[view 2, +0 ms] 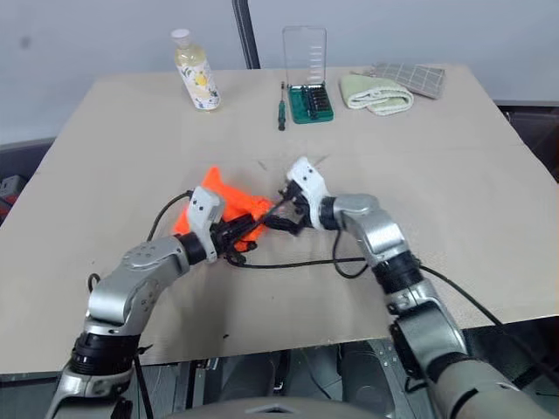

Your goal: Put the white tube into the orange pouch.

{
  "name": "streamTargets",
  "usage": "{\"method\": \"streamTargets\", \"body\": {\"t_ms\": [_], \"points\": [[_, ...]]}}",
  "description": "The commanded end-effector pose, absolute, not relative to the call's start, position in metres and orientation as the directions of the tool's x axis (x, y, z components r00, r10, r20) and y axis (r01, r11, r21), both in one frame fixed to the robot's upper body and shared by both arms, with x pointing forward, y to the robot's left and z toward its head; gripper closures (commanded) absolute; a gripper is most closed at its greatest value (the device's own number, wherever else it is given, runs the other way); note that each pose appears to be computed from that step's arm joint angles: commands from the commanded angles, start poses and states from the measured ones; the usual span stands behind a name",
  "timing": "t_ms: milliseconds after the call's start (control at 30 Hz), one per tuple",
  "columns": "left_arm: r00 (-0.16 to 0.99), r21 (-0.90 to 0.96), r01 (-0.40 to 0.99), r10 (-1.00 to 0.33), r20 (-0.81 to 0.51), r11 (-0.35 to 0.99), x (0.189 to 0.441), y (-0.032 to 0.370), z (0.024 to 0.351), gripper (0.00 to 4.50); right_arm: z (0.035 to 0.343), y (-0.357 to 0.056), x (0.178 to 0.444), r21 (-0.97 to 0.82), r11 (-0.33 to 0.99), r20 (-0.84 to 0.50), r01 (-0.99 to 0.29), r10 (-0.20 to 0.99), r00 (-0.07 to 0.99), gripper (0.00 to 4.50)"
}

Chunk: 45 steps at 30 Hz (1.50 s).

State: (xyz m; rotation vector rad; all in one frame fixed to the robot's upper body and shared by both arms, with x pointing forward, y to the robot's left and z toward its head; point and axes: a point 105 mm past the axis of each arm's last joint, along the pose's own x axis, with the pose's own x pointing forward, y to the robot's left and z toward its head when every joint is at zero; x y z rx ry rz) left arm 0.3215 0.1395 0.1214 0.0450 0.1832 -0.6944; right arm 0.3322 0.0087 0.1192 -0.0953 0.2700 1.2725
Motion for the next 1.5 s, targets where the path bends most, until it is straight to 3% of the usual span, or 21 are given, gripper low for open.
{"method": "streamTargets", "body": {"t_ms": [33, 133, 267, 533, 700, 833, 1000, 1200, 1400, 1500], "points": [[0.776, -0.05, 0.616, -0.616, -0.133, 0.787, 0.329, 0.143, 0.135, 4.5, 0.124, 0.01, 0.311, 0.109, 0.206, -0.245, -0.972, 0.954, 0.174, 0.04], [0.777, -0.078, 0.611, -0.616, -0.129, 0.788, 0.336, 0.141, 0.138, 4.5, 0.118, 0.011, 0.294, 0.137, 0.159, -0.264, -0.978, 0.957, 0.119, 0.04], [0.775, -0.155, 0.604, -0.622, -0.113, 0.782, 0.342, 0.136, 0.144, 4.5, 0.115, 0.016, 0.296, 0.123, 0.198, -0.26, -0.973, 0.952, 0.161, 0.04], [0.792, -0.23, 0.574, -0.604, -0.088, 0.786, 0.351, 0.131, 0.151, 4.5, 0.099, 0.04, 0.29, 0.28, 0.231, -0.259, -0.932, 0.953, 0.158, 0.04], [0.802, -0.244, 0.557, -0.591, -0.09, 0.794, 0.35, 0.133, 0.151, 4.5, 0.106, 0.04, 0.31, 0.23, 0.324, -0.212, -0.917, 0.937, 0.278, 0.04], [0.796, -0.246, 0.561, -0.597, -0.101, 0.79, 0.346, 0.135, 0.148, 4.5, 0.108, 0.039, 0.317, 0.203, 0.345, -0.203, -0.916, 0.93, 0.306, 0.04], [0.801, -0.246, 0.556, -0.591, -0.097, 0.794, 0.345, 0.139, 0.149, 4.5, 0.108, 0.026, 0.31, 0.191, 0.294, -0.241, -0.936, 0.939, 0.246, 0.04], [0.788, -0.253, 0.585, -0.614, -0.044, 0.77, 0.343, 0.142, 0.163, 4.5, 0.102, 0.002, 0.273, 0.197, 0.093, -0.362, -0.976, 0.932, 0.015, 0.04], [0.766, -0.253, 0.613, -0.641, -0.042, 0.749, 0.336, 0.14, 0.163, 4.5, 0.113, 0.03, 0.275, 0.222, 0.067, -0.301, -0.973, 0.954, -0.003, 0.04], [0.764, -0.255, 0.615, -0.644, -0.04, 0.746, 0.333, 0.141, 0.163, 4.5, 0.117, 0.045, 0.292, 0.202, 0.118, -0.259, -0.972, 0.964, 0.064, 0.04]]}}
